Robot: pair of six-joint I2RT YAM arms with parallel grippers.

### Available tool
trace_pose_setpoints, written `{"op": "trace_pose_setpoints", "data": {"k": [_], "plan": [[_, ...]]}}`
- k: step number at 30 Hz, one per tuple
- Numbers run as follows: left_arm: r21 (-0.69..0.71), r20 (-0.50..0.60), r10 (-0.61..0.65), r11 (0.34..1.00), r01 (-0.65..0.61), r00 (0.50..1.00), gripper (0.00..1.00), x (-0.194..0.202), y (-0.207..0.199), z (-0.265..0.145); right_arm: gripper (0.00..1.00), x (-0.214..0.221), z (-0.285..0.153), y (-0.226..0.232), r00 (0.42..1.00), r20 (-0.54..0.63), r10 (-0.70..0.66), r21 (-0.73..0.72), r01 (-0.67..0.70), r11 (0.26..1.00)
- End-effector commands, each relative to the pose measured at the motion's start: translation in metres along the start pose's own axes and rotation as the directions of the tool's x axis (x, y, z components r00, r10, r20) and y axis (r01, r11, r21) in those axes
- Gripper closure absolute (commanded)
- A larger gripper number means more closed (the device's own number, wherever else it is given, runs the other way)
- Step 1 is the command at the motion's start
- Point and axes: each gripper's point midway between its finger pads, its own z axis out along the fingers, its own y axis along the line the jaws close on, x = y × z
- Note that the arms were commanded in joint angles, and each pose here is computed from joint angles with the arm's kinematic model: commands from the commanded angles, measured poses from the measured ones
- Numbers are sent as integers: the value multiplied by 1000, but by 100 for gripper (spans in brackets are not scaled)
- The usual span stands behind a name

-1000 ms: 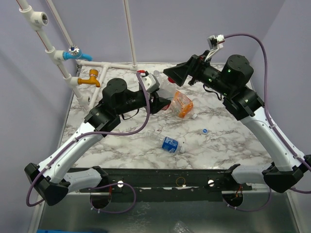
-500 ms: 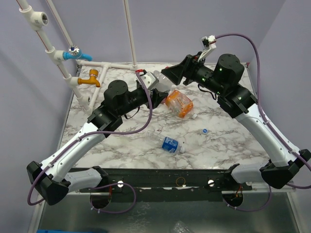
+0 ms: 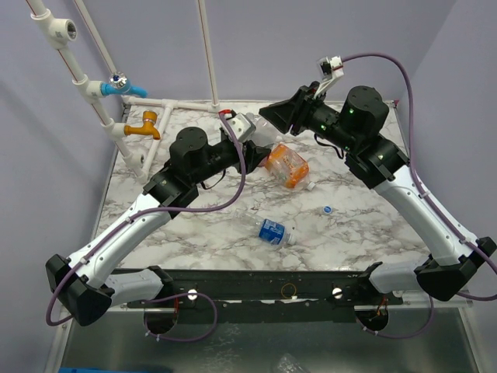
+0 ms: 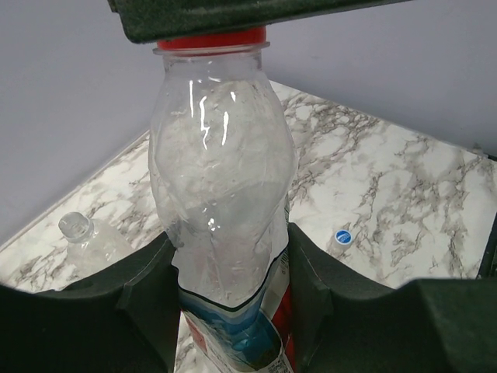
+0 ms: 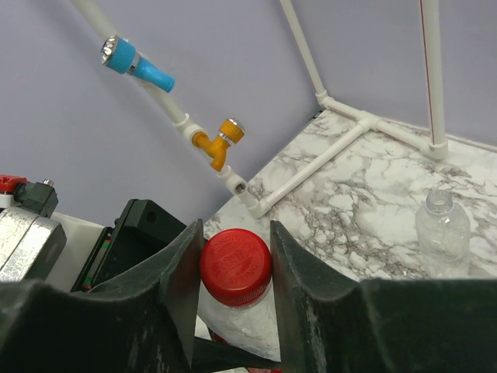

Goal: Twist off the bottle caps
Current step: Unscrew the bottle cap from the plastic bottle.

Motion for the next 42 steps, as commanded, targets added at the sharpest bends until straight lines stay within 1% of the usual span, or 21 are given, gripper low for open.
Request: {"op": "trace_pose_setpoints", "data": {"k": [1,4,7,10,11,13,15,17,18,22,24,25,27,30,32,33,34,35,37,39,42], "plan": [[46,20,-21,999,20,1000,100,-8,-11,2,68,-10,5,3,999,34,-29,-16,29,999],[63,27,-27,998,25,999,100,-13,-14,2,80,-8,5,6,999,26,-23,-37,24,999],[138,36,-57,989,51,998,99,-20,-28,0,90,-7,0,23,999,26,-39,-128,42,991],[348,35,-116,933,97,993,93,-34,-66,-12,97,-8,-17,56,994,61,-91,-314,105,944],[431,29,-135,896,110,990,92,-40,-81,-20,99,-7,-25,67,992,71,-107,-376,126,918],[532,-4,-191,831,163,982,92,-49,-101,-32,99,-7,-40,86,987,92,-134,-470,161,868],[615,-36,-216,764,192,976,93,-56,-117,-45,99,-3,-52,101,984,81,-159,-556,177,812],[682,-49,-218,706,192,975,96,-63,-129,-58,99,5,-65,116,981,54,-188,-651,177,738],[715,-54,-218,673,190,975,96,-66,-135,-65,99,10,-75,126,977,30,-209,-715,167,678],[760,-64,-217,622,188,974,96,-68,-144,-79,99,22,-104,147,965,-28,-262,-857,112,503],[769,-68,-213,612,187,975,96,-67,-146,-84,99,24,-116,152,960,-27,-278,-889,104,446],[773,-70,-211,607,187,975,97,-67,-147,-86,99,23,-120,153,959,-17,-283,-893,113,436],[769,-68,-208,612,184,976,97,-66,-147,-87,99,20,-121,153,957,-4,-288,-884,131,448],[723,-45,-189,671,163,981,100,-60,-138,-79,99,13,-115,150,957,0,-291,-837,159,524],[671,-28,-172,727,146,985,100,-53,-128,-70,80,3,-101,140,960,12,-280,-751,193,631],[639,-16,-158,758,132,987,100,-49,-122,-66,57,-7,-89,129,963,32,-267,-667,220,712],[597,-7,-142,793,118,990,100,-44,-115,-61,36,-14,-79,116,968,37,-249,-581,223,783],[562,6,-112,822,89,994,100,-39,-108,-57,27,-23,-71,106,970,52,-236,-502,230,834],[471,25,-51,882,33,998,100,-29,-91,-47,13,-30,-62,88,973,56,-223,-392,226,892],[365,35,8,931,-20,999,100,-22,-70,-38,9,-32,-56,78,978,50,-202,-334,207,919],[243,38,87,966,-93,996,100,-16,-46,-29,4,-28,-44,63,986,21,-167,-259,167,951]]}}
